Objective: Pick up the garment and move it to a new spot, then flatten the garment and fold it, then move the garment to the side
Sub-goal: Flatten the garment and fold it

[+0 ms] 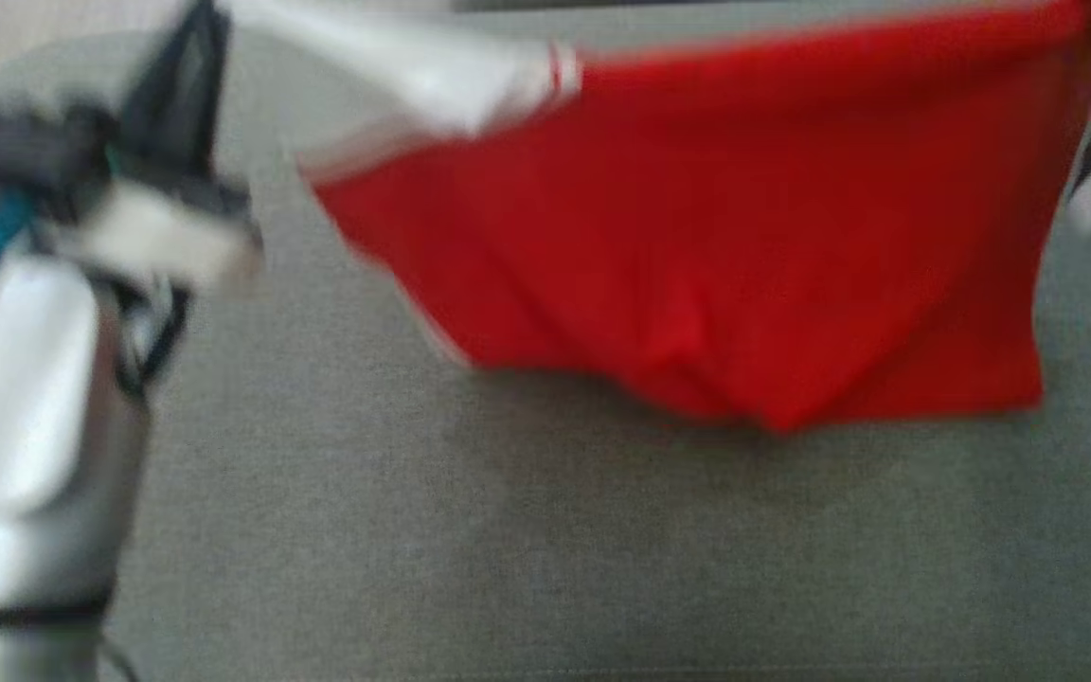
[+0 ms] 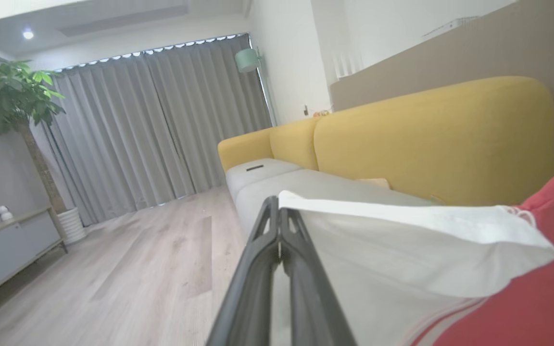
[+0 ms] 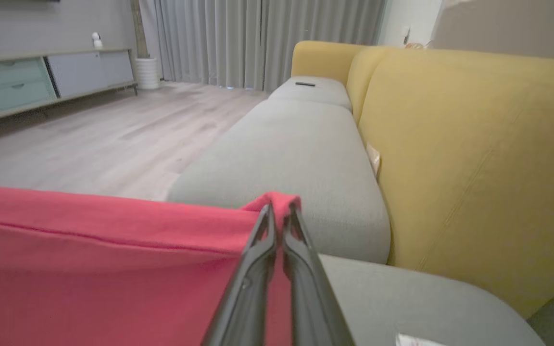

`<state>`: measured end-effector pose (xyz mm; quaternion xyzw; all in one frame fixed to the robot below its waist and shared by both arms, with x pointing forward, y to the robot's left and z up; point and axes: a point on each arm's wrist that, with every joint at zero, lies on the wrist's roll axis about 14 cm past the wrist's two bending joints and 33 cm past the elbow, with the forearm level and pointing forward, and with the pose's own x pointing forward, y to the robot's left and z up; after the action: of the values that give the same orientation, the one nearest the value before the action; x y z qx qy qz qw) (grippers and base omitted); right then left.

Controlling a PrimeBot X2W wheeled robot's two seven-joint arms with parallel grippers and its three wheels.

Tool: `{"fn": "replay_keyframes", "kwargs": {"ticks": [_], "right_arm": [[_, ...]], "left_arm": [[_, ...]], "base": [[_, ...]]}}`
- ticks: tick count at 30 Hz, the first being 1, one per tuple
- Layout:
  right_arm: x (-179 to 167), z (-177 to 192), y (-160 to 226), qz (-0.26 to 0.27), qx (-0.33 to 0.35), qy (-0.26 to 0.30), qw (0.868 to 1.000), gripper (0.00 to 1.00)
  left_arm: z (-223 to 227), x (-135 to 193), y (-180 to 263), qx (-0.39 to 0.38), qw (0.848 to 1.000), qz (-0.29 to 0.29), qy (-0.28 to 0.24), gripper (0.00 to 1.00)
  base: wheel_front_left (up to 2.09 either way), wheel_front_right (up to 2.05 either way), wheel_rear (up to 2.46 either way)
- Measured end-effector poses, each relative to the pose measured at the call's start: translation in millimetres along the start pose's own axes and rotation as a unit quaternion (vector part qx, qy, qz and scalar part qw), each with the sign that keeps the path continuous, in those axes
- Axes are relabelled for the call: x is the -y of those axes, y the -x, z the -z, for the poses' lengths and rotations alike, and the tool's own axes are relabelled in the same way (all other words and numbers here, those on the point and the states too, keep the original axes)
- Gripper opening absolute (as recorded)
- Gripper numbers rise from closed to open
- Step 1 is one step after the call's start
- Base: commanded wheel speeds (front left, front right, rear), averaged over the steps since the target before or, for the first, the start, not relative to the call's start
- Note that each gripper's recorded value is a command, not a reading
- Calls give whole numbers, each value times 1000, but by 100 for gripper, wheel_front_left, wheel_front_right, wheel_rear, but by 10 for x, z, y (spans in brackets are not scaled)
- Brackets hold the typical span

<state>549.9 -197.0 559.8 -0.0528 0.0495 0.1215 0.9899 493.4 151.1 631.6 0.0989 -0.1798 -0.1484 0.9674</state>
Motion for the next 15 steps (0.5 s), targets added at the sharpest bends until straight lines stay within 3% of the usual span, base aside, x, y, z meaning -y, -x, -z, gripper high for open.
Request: {"fn": "replay_keyframes", "kwargs": {"ticks": [6,15], "right_arm": [[169,-709,-508,7,55,-17,998,0],[540,-1274,-1000,59,138,22,988,0]], "left_arm": [[-305,-226,-953,39,998,25,-52,0],[-690,-528,-1826,121,988,-9,-96,0]], "base": [[0,0,0],[0,0,0]]}}
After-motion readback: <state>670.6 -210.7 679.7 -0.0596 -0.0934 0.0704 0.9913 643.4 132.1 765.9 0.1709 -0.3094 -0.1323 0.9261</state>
